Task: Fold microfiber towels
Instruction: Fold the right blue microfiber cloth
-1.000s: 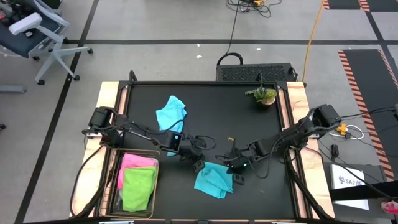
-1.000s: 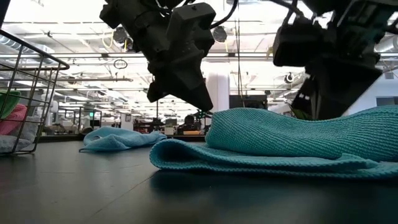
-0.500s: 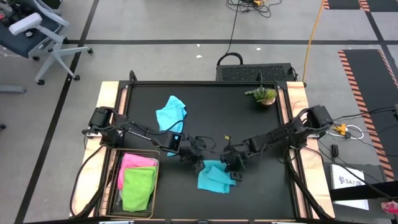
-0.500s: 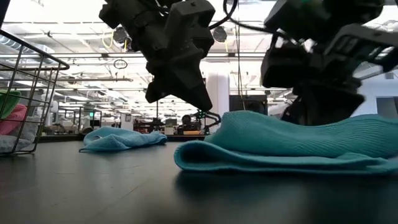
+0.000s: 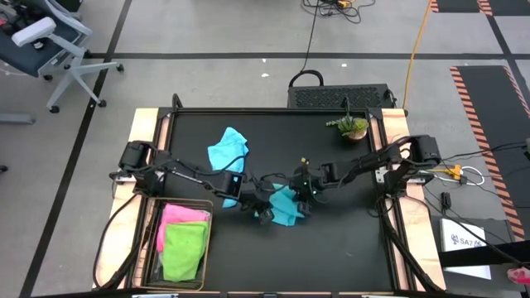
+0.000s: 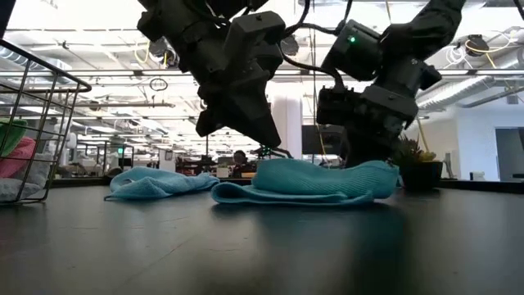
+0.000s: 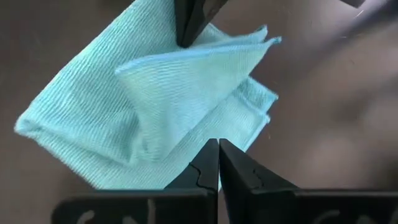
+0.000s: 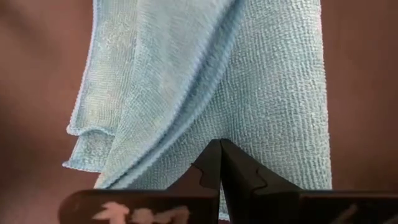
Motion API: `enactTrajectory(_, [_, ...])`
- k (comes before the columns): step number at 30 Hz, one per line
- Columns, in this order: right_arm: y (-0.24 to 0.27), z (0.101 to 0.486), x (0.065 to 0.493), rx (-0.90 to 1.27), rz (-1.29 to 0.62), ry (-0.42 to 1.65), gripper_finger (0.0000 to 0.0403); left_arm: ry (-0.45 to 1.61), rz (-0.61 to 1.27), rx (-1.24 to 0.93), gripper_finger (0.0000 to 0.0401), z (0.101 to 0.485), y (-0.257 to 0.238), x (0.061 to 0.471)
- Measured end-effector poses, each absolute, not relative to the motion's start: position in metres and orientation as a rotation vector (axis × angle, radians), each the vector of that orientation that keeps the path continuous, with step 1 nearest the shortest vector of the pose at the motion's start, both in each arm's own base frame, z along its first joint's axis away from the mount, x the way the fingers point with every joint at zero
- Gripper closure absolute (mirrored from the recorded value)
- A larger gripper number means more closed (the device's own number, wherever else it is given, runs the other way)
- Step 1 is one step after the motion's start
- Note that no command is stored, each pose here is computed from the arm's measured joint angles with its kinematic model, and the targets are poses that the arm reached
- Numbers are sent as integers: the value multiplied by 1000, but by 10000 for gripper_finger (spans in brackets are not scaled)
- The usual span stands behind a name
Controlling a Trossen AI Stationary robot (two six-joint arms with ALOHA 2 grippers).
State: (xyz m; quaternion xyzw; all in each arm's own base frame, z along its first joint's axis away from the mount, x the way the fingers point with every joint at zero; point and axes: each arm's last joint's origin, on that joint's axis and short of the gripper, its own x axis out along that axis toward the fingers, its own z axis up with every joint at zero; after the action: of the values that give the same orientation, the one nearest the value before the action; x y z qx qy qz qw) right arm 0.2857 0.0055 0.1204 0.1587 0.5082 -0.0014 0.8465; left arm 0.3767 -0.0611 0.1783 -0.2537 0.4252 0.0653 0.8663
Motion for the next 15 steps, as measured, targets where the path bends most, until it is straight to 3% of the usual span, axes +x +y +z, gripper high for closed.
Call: enactTrajectory(15, [4,156,271,338,-35,1012,403,774,199,-459,397,188,-19,385])
